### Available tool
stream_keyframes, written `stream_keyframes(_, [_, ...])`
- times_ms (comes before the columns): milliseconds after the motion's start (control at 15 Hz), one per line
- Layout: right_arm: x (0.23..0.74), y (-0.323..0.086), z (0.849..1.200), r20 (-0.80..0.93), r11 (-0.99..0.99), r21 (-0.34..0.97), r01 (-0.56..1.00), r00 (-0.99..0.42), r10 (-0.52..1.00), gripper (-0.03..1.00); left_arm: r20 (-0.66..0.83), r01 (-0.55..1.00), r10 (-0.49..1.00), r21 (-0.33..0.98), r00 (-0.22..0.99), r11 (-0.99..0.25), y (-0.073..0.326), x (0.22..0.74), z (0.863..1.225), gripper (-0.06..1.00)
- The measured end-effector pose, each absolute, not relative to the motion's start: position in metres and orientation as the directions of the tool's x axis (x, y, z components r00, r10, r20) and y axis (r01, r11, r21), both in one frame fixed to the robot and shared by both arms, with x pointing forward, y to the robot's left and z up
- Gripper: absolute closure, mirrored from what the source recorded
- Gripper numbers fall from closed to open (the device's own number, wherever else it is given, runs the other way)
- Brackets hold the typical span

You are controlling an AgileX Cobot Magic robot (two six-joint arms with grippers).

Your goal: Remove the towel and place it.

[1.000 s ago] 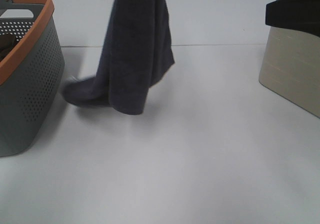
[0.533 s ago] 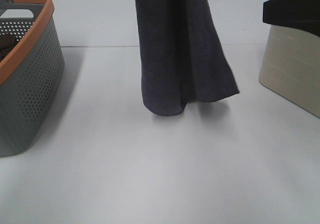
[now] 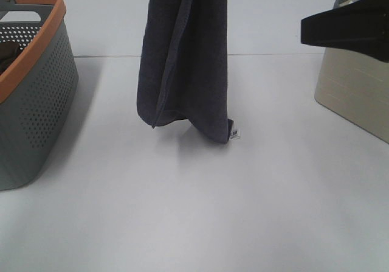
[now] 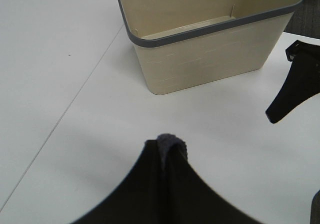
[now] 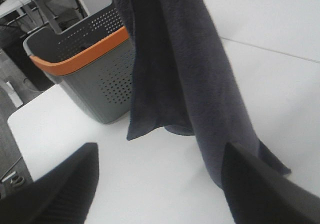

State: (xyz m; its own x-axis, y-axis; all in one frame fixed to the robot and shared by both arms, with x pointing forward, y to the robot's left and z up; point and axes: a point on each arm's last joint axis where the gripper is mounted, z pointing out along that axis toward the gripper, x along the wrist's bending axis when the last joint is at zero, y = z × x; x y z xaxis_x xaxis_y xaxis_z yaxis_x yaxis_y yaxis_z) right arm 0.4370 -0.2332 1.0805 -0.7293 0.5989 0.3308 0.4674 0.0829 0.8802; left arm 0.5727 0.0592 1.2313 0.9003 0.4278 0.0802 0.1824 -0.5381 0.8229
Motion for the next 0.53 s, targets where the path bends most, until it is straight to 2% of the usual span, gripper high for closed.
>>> stream_keyframes(67, [0.438, -0.209, 1.072, 0.296, 0.154, 0.875, 0.458, -0.761, 0.577, 0.35, 0.081, 0.181, 0.43, 0.826, 0.899, -0.534, 0.059, 0.573, 1.232, 0.94])
stream_keyframes(200, [0.442, -0.185, 1.061, 0.253, 0.211, 0.866, 0.454, -0.761, 0.597, 0.35, 0.081, 0.181, 0.43, 0.826, 0.899, -0.534, 0.059, 0.573, 1.232, 0.94])
stream_keyframes(533, [0.453, -0.148, 1.022, 0.27, 0.301, 0.793, 0.53, -0.748, 0.606, 0.35, 0.081, 0.181, 0.431, 0.826, 0.899, -0.534, 0.059, 0.573, 1.232, 0.94])
